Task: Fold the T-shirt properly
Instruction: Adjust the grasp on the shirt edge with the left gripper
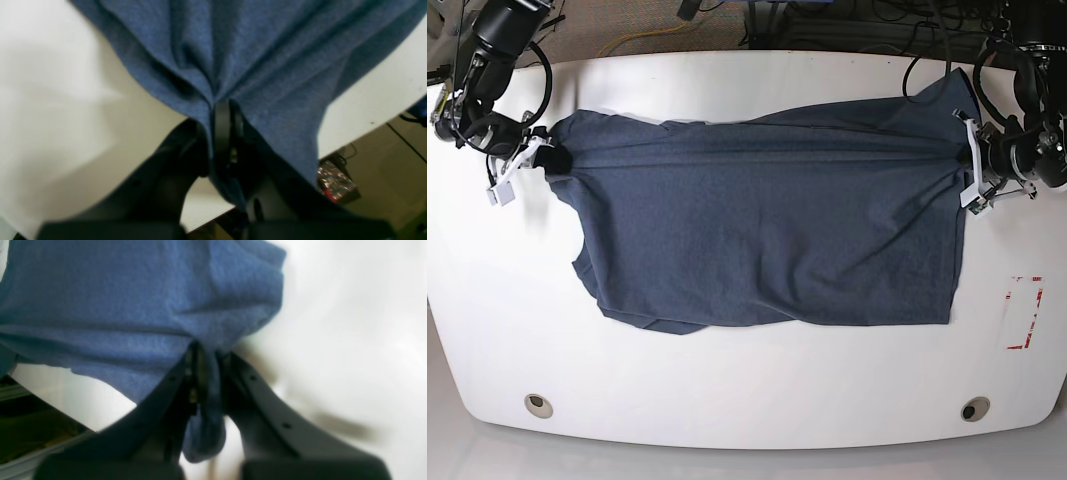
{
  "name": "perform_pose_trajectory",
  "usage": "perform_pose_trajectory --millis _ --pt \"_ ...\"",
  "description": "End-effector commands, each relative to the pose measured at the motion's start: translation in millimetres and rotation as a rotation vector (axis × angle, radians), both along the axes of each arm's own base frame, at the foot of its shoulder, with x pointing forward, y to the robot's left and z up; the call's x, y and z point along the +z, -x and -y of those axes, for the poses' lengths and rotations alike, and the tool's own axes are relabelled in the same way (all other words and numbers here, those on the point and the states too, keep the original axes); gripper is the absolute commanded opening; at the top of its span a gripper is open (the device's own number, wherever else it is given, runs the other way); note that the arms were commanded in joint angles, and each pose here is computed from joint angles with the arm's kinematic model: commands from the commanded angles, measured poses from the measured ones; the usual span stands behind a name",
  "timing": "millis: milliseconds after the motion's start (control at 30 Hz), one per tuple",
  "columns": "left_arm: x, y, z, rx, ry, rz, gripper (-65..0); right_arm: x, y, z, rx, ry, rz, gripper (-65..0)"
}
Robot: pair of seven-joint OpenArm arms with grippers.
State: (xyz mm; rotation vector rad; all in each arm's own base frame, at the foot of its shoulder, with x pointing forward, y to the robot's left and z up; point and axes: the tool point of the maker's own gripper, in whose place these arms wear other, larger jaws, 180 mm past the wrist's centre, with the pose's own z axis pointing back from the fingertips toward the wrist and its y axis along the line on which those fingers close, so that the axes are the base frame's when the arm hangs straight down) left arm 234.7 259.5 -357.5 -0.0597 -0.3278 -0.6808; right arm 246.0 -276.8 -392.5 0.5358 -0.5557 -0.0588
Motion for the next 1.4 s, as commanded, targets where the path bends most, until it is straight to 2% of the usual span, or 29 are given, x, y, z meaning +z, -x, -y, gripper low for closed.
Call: perform_pose_trajectory --millis 0,200,233,333,367,433,500,533,667,733,867,967,1067,1200,1367 --pt "13.7 -12.8 -11.4 0.002 -0.043 0.049 -65.0 19.9 -24.6 1.1 -0.010 0.001 0.088 -65.0" --pt "30.7 -34.1 -14.5 0.005 -0.055 0.110 -64.6 37.4 -56.4 -15.7 -0.007 -0.044 0.170 -65.0" --pt "30.8 -34.5 -14.8 0.006 -0.054 0.111 -64.6 38.9 -58.6 -16.7 -0.005 -0.045 0.175 -62.9" --pt "31.0 -34.9 -14.4 0.005 -0.054 0.111 -63.7 43.2 -64.7 -18.9 -0.006 -0.051 0.193 -44.7" --pt "31.0 -34.9 -14.4 0.005 -0.054 0.111 -61.1 45.6 -67.4 -18.9 -0.006 -0.051 0.200 -35.8" --pt "31.0 -34.9 -14.4 0.005 -0.054 0.111 -52.4 46.5 -67.3 -17.0 -0.024 -0.059 0.196 -22.5" --pt "30.5 -34.4 -14.4 0.005 -0.054 0.110 -43.9 46.2 -66.6 -16.8 -0.031 -0.066 0.192 -15.7" --pt "30.8 -34.5 -14.8 0.006 -0.054 0.111 -36.9 44.1 -63.5 -16.5 -0.032 -0.066 0.186 -13.3" --pt "31.4 -34.5 -16.0 0.012 -0.053 0.113 -21.0 38.9 -43.2 -6.5 -0.066 -0.058 0.172 -15.7" --pt "34.3 -35.9 -19.5 0.026 -0.053 0.125 -18.6 40.4 -32.2 -5.4 -0.068 -0.057 0.177 -16.3" --pt "44.5 -40.2 -31.1 0.077 -0.045 0.164 -17.9 42.2 -8.0 -10.6 -0.042 -0.041 0.175 -16.2" --pt "50.3 -45.2 -29.9 0.074 -0.042 0.183 -17.9 35.4 8.8 -12.2 -0.035 -0.030 0.143 -16.2" --pt "52.9 -45.7 -20.5 0.061 0.015 0.190 -18.5 20.4 28.5 -19.9 -0.042 -0.050 0.091 -16.2" --pt "46.1 -31.6 -17.4 0.066 0.057 0.162 -18.5 9.3 47.5 -22.9 -0.044 -0.057 0.042 -16.2" --pt "39.3 -8.8 -29.1 0.115 0.051 0.138 -18.5 -4.1 62.8 -38.0 -0.060 -0.100 0.003 -16.2"
